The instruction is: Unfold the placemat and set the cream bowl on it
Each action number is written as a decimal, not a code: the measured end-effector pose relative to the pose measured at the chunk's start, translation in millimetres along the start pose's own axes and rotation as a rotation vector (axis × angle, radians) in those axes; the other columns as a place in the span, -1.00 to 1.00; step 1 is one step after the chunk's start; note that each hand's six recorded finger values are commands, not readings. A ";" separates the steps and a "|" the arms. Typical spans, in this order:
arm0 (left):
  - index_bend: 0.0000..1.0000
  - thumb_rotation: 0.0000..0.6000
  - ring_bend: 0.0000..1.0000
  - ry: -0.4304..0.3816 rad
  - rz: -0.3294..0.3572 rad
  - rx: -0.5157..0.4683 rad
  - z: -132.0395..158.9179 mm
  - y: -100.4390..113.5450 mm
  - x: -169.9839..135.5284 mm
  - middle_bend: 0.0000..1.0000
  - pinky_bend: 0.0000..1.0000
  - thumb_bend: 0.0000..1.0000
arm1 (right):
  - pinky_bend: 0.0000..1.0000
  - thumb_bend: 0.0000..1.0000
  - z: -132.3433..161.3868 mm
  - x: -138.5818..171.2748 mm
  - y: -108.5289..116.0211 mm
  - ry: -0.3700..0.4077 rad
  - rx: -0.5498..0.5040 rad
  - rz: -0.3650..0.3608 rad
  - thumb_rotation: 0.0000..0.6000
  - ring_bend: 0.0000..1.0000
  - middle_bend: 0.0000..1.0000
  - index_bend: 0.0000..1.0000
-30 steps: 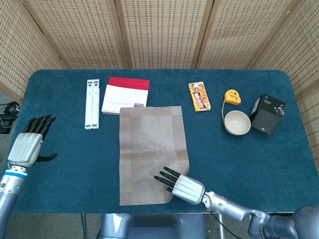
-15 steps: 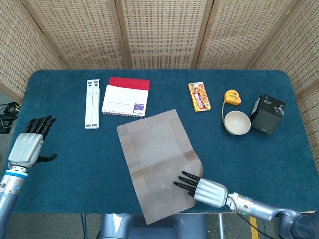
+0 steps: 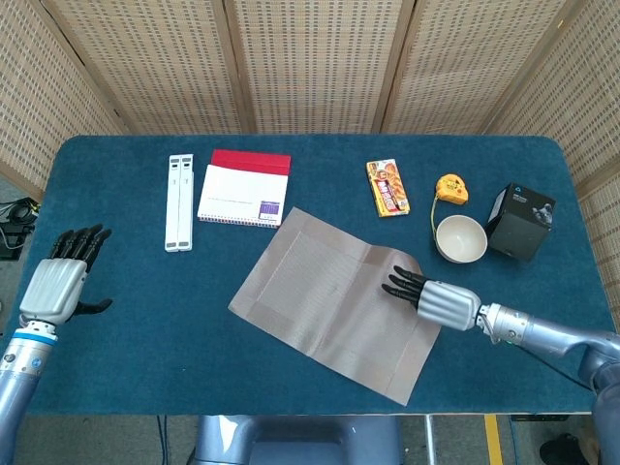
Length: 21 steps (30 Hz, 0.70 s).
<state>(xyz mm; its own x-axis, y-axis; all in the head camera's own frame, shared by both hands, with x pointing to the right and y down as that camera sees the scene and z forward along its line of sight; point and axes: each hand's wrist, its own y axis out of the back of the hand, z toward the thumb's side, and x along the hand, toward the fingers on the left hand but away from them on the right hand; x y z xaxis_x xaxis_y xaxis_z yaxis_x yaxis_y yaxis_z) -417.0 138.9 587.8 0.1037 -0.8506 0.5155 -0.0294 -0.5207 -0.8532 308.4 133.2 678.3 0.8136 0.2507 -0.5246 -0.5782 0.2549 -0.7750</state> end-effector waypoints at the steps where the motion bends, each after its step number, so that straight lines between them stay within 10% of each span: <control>1: -1.00 1.00 -1.00 0.000 -0.001 0.001 -0.3 -0.2 0.0 -1.00 -1.00 -1.00 | -1.00 -0.41 -6.3 -4.0 -2.5 -0.003 0.032 0.004 1.00 -1.00 -0.98 -0.01; 4: -1.00 1.00 -1.00 0.002 0.000 0.002 -1.3 -0.3 -0.1 -1.00 -1.00 -1.00 | -1.00 -0.89 -17.8 -14.0 -5.8 -0.045 0.086 0.006 1.00 -1.00 -1.00 -0.84; 6: -1.00 1.00 -1.00 0.003 -0.001 0.005 -2.0 -0.8 0.3 -1.00 -1.00 -1.00 | -1.00 -1.00 -22.8 -14.2 -5.4 -0.082 0.086 0.004 1.00 -1.00 -1.00 -1.00; 21: -1.00 1.00 -1.00 -0.160 -0.012 0.034 30.1 -16.6 17.2 -1.00 -1.00 -1.00 | -1.00 -1.00 -30.0 63.6 36.1 -0.558 -0.334 -0.101 1.00 -1.00 -1.00 -1.00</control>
<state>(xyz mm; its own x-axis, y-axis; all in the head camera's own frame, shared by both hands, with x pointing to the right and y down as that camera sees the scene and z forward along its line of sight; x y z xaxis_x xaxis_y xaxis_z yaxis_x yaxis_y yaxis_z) -384.8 135.1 608.5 0.2610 -0.8204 0.5087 0.0058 -0.5257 -0.8507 341.1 130.3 606.4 0.6571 0.7105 -0.2518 -0.3780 0.0216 -0.9255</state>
